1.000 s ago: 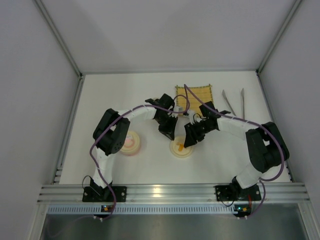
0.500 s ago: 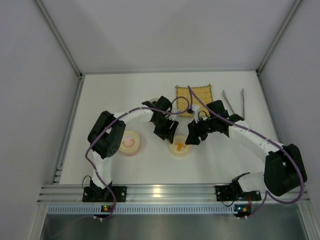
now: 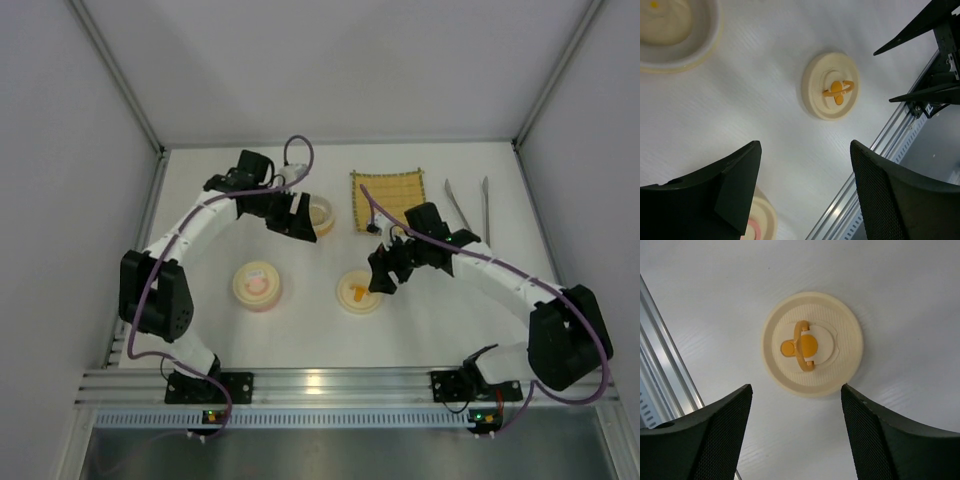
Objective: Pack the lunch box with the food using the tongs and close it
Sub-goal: Pick up the box lid from the center of the board.
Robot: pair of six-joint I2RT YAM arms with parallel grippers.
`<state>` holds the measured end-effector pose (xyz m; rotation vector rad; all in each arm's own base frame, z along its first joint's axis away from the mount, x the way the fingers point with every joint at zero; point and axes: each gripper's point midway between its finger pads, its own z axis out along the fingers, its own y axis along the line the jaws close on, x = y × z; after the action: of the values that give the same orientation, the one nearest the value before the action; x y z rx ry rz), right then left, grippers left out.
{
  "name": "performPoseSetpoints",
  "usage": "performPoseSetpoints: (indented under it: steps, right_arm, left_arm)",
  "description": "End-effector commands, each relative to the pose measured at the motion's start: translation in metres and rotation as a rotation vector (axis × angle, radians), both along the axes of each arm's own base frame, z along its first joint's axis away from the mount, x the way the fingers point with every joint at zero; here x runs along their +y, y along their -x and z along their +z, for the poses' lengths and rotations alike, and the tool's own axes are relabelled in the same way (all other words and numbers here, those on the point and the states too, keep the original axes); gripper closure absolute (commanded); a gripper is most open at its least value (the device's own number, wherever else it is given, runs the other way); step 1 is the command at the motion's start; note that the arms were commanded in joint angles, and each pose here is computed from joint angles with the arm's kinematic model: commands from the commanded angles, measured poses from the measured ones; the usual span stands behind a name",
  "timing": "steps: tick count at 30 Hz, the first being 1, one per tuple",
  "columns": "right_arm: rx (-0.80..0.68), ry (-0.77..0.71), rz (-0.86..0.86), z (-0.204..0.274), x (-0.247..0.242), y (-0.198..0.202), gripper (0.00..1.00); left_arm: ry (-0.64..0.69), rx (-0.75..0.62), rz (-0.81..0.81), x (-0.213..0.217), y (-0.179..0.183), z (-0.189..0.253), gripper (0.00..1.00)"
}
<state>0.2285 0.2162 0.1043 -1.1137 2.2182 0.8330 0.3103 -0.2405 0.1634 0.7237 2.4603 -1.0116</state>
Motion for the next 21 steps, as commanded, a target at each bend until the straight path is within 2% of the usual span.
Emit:
performPoseSetpoints:
  steps: [1,5,8,14,18,21]
  right_arm:
    - [-0.154,0.018,0.062,0.013,0.022,-0.022,0.28]
    - [-0.181,0.119,0.121,0.008,0.039,-0.022,0.28]
    - [-0.133,0.226,0.159,-0.008,0.039,-0.016,0.31]
    - [-0.112,0.333,0.183,-0.022,0.048,-0.013,0.34]
    - [-0.091,0.393,0.191,-0.036,0.049,-0.013,0.45]
    - [-0.087,0.402,0.195,-0.039,0.049,-0.012,0.48]
  left_arm:
    - [0.078,0.006,-0.051,0.019,0.016,0.031,0.23]
    - [0.08,0.022,-0.013,0.045,0.021,0.028,0.24]
    - [0.107,0.044,0.054,0.07,0.02,0.024,0.24]
    - [0.175,0.042,0.096,0.087,0.014,0.034,0.24]
    - [0.204,0.027,0.123,0.096,0.007,0.042,0.24]
    - [0.211,0.027,0.118,0.097,0.008,0.042,0.24]
